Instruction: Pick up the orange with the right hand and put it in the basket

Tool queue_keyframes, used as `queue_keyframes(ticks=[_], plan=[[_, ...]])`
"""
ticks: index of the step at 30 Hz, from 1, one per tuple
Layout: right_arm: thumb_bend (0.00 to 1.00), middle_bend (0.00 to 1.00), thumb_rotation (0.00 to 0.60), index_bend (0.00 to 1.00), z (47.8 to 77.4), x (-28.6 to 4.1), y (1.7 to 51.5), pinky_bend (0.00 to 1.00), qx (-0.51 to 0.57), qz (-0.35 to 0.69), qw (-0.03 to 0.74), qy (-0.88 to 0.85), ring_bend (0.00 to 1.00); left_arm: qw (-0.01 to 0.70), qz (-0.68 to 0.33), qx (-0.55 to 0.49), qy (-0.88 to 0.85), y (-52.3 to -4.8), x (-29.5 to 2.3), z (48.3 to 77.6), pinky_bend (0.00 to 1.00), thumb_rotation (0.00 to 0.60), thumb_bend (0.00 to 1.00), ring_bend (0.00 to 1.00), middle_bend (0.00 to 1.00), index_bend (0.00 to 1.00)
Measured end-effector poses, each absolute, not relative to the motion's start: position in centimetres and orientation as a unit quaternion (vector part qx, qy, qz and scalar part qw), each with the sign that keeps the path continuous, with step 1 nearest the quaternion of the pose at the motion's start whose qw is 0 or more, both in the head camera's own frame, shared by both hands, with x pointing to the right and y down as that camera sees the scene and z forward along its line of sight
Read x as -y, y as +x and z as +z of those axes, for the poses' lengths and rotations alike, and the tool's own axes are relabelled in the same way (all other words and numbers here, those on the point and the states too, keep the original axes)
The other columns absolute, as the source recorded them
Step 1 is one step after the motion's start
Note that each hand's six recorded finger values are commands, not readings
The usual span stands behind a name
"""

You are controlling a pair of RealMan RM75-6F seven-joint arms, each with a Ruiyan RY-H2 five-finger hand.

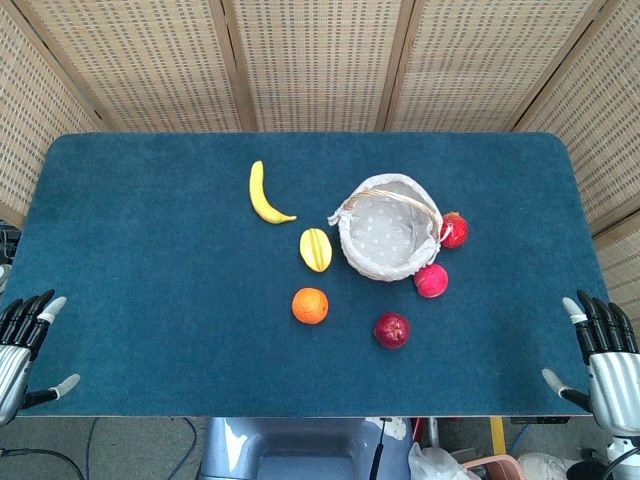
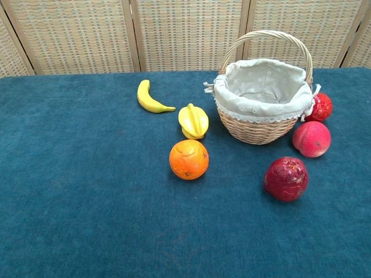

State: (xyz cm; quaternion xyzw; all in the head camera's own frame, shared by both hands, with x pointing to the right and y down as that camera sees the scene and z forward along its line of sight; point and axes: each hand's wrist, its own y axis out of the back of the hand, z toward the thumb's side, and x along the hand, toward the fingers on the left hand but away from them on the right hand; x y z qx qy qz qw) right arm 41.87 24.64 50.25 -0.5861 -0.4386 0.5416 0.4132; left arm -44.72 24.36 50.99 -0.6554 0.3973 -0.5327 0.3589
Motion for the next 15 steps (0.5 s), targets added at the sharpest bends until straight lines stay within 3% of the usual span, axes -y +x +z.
queue_keyframes(ticks=[9, 15], plan=[[0.0, 0.0, 0.6, 0.0, 50.6, -24.2, 40.9, 0.0, 0.427, 0.525, 0.414, -0.609, 0.0, 0.36, -0.535, -0.407, -0.647, -45.2, -24.3, 50.6, 0.0, 0.6, 0.0, 0.0, 0.0, 0.0], [0.0, 0.0, 0.6, 0.0, 51.2, -21.6, 36.0, 0.0, 0.382, 0.446, 0.427, -0.688, 0.0, 0.356, -0.542, -0.403, -0.646, -45.1, -24.0, 51.2, 0.0, 0.6, 0.0, 0.0, 0.0, 0.0]])
